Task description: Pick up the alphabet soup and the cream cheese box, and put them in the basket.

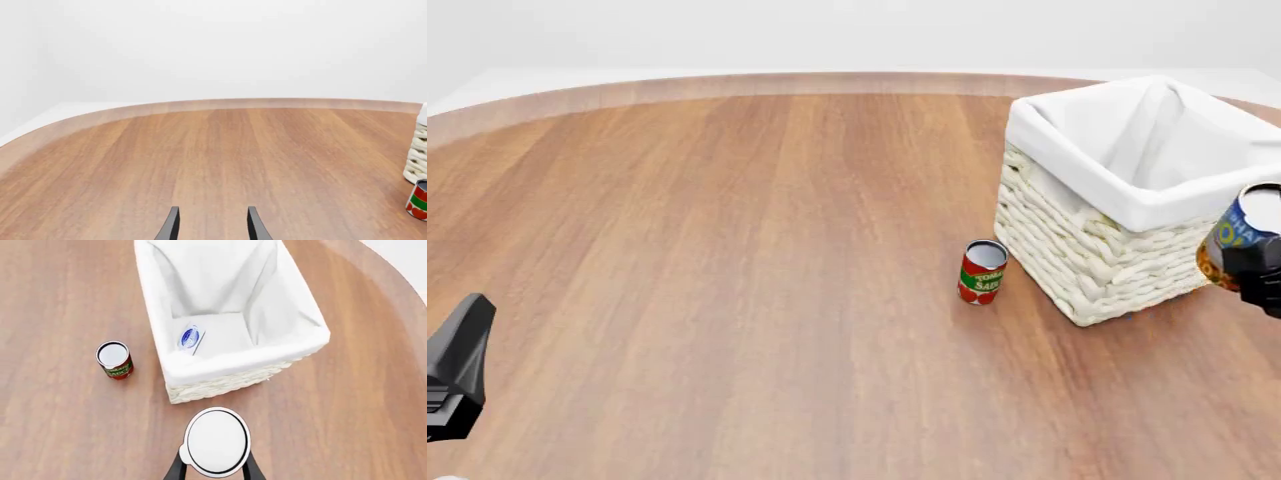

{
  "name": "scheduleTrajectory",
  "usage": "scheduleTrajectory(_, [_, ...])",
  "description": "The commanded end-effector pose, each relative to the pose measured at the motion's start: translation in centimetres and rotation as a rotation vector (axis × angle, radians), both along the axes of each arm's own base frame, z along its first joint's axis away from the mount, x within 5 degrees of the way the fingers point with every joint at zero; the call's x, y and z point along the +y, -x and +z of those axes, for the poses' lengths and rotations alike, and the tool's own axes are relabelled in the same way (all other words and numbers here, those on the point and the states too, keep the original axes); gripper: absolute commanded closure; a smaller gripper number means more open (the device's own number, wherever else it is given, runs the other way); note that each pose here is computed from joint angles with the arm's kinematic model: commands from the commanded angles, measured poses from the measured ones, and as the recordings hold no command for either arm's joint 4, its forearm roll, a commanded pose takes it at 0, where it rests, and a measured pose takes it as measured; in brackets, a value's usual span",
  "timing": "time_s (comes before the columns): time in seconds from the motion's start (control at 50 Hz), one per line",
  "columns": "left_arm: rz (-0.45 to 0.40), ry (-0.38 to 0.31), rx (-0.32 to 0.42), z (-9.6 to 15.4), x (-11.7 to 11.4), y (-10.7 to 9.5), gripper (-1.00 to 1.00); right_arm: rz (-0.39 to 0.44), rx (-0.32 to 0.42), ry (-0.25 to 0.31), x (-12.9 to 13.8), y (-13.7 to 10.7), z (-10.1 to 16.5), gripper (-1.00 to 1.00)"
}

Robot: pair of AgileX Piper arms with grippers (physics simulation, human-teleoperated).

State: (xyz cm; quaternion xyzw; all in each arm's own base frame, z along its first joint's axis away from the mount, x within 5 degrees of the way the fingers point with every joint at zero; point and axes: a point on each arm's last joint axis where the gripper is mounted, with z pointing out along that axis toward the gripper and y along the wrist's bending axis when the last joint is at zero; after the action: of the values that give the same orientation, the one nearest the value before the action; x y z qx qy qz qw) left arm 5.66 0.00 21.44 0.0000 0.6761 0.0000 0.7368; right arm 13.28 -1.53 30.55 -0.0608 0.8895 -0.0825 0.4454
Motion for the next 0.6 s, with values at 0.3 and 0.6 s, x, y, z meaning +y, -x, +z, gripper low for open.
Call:
scheduleTrajectory(0.3, [0.0,0.0,0.0,0.0,0.0,0.0,-1.0,0.007,-0.077,0.014,-0.2,-2.2,4.2,1.0])
scheduleTrajectory(0.6, [0.0,0.0,0.0,0.0,0.0,0.0,-1.0,0.031,-0.116,0.031,-0.1,-4.2,7.5,1.0])
